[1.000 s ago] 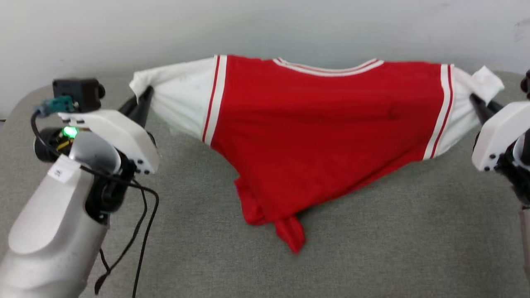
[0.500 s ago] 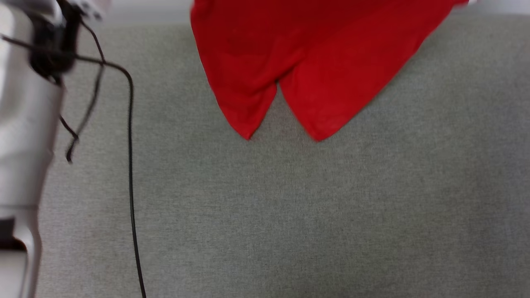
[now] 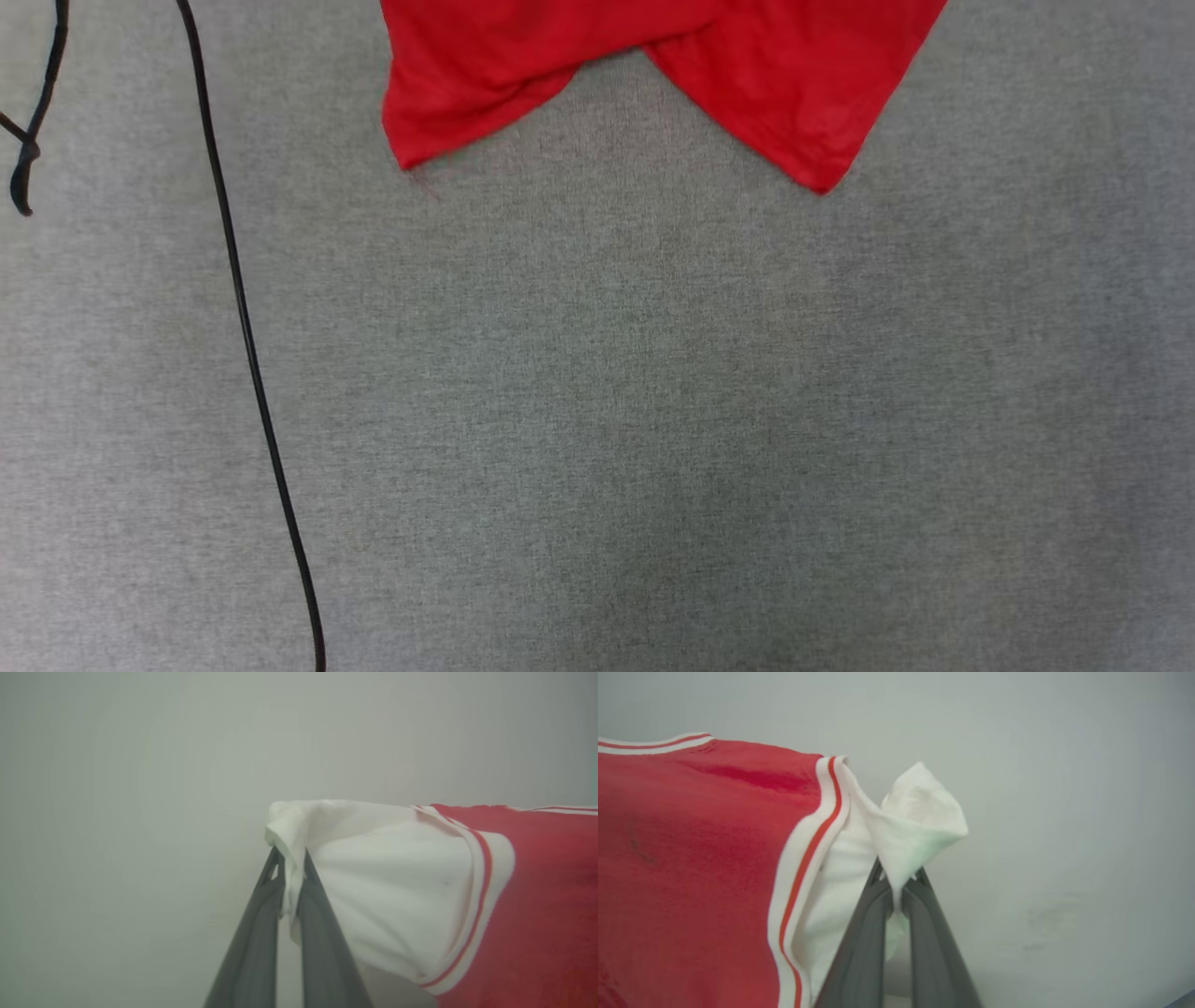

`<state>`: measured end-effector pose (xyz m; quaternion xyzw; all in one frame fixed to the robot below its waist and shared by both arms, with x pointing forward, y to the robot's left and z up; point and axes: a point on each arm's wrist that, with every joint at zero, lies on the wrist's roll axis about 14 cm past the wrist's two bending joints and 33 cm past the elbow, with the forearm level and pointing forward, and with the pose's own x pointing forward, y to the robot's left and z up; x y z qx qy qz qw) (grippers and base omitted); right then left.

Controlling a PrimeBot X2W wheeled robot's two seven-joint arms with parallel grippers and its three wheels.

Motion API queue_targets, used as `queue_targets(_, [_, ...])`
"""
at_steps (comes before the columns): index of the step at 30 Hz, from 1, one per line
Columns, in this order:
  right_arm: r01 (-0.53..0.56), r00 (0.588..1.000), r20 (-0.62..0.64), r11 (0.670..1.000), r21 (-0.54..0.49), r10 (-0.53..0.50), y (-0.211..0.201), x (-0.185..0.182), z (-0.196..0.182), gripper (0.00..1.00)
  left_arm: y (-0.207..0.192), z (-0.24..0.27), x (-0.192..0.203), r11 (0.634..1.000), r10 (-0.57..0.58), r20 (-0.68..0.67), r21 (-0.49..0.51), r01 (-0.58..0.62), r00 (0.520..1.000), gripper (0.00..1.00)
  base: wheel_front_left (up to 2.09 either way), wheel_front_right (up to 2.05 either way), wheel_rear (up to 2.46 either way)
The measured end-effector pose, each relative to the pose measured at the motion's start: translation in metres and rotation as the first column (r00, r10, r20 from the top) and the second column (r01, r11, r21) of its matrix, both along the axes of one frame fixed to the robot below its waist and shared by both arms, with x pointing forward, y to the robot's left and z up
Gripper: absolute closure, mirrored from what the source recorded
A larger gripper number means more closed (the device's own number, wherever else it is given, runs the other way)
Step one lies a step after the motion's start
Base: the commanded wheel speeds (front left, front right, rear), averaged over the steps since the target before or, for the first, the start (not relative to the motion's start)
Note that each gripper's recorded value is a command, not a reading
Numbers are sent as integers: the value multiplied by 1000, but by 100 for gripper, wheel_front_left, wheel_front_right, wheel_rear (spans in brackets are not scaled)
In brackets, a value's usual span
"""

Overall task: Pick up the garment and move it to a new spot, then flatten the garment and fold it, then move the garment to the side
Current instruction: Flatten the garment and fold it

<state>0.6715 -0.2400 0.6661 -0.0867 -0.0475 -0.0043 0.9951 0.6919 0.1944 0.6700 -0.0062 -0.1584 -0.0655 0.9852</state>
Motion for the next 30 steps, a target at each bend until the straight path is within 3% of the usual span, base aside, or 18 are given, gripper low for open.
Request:
queue_targets(8, [-45, 989, -142, 998, 37, 50, 21, 24, -87, 100, 3, -90, 19, 999, -3, -156, -39, -4, 988, 100, 0, 0, 0])
queue_targets(14, [-60, 968, -240, 995, 80, 77, 31, 13, -143, 100, 3, -148, 7, 995, -15, -282, -95, -13, 959, 100, 0, 0, 0])
queue_targets(21, [-70, 939, -325, 988, 136, 111, 41, -31, -193, 100, 8, -201, -38, 989, -15, -416, -141, -49, 909, 100, 0, 0, 0])
queue_targets(30, [-57, 923, -363, 978, 203, 129, 39, -99, -218, 100, 18, -204, -104, 984, -22, -419, -171, -55, 908, 100, 0, 0, 0])
